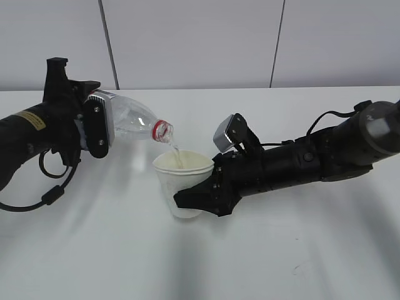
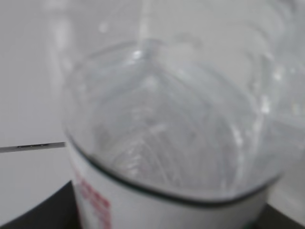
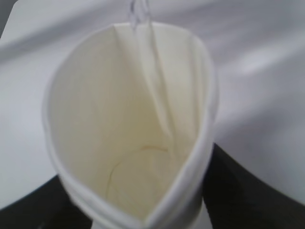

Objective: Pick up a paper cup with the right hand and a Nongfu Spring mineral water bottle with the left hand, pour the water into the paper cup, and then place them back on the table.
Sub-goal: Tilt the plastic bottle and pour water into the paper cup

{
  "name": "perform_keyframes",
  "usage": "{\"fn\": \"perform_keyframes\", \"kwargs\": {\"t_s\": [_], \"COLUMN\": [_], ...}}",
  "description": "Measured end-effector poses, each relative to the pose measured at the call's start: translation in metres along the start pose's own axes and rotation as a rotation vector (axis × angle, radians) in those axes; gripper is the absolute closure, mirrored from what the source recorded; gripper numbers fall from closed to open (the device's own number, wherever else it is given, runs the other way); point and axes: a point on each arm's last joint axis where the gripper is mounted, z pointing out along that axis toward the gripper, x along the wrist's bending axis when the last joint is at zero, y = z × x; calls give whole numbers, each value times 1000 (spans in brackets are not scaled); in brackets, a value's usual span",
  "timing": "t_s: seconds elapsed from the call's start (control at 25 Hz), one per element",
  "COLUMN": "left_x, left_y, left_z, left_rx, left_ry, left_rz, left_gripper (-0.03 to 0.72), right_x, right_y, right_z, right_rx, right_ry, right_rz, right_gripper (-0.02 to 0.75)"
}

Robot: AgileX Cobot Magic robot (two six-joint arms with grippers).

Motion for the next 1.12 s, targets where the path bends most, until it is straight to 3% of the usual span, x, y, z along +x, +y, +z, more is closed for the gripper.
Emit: {"fn": "perform_keyframes", "kwargs": {"t_s": [1.12], "left_x": [0], "left_y": [0], "left_z": [0], "left_rx": [0], "left_ry": [1], "left_rz": [3], "left_gripper": [300], "right_x": [-4], "right_y": [3], "right_z": [0], "right_rx": [4], "right_ry": [-18], "right_rz": [-14], "right_gripper": [266]}}
